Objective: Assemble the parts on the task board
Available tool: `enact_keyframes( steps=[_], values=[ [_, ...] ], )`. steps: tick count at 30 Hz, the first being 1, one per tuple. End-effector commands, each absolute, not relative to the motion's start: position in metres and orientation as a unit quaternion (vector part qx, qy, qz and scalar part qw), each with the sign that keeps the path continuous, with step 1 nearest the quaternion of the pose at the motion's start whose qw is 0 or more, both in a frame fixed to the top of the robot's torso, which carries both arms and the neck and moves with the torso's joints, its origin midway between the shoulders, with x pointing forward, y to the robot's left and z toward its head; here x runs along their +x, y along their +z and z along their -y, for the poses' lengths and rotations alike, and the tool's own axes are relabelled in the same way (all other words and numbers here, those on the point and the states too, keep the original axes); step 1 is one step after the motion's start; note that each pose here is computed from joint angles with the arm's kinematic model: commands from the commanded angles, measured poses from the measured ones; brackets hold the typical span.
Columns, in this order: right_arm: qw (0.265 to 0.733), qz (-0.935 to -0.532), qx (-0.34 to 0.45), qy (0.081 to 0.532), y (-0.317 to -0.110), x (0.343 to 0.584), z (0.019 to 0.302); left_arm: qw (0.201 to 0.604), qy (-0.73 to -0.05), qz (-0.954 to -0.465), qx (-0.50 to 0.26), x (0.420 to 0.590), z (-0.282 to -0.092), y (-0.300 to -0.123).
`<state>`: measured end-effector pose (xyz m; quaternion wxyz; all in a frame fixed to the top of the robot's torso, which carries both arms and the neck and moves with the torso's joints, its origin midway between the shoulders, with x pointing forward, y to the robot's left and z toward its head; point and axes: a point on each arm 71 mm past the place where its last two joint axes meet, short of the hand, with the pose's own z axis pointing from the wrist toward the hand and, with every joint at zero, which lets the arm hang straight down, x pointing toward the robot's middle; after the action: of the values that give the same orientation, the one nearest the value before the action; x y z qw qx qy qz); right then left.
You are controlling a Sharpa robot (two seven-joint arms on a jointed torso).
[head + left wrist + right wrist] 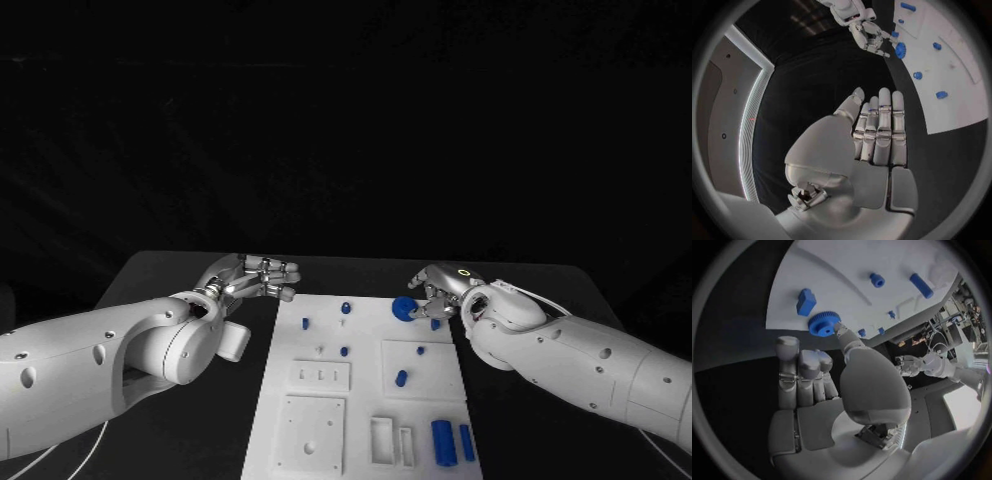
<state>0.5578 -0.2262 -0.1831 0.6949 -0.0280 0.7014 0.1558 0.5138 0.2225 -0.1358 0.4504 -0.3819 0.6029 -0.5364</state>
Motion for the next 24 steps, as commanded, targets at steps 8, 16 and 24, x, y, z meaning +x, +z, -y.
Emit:
enact_keyframes(
  steps=[8, 16, 24],
  values=[
    [0.655, -0.739, -0.002, 0.159, -0.200, 0.562, 0.226, 0.444, -0.544, -0.605, -0.374, 0.514, -0.218, -0.135],
    [0.656, -0.737, 0.004, 0.166, -0.204, 0.563, 0.224, 0.444, -0.544, -0.606, -0.374, 0.514, -0.218, -0.135],
    [0.654, -0.736, 0.015, 0.173, -0.204, 0.564, 0.225, 0.444, -0.544, -0.606, -0.374, 0.514, -0.219, -0.135]
  ],
)
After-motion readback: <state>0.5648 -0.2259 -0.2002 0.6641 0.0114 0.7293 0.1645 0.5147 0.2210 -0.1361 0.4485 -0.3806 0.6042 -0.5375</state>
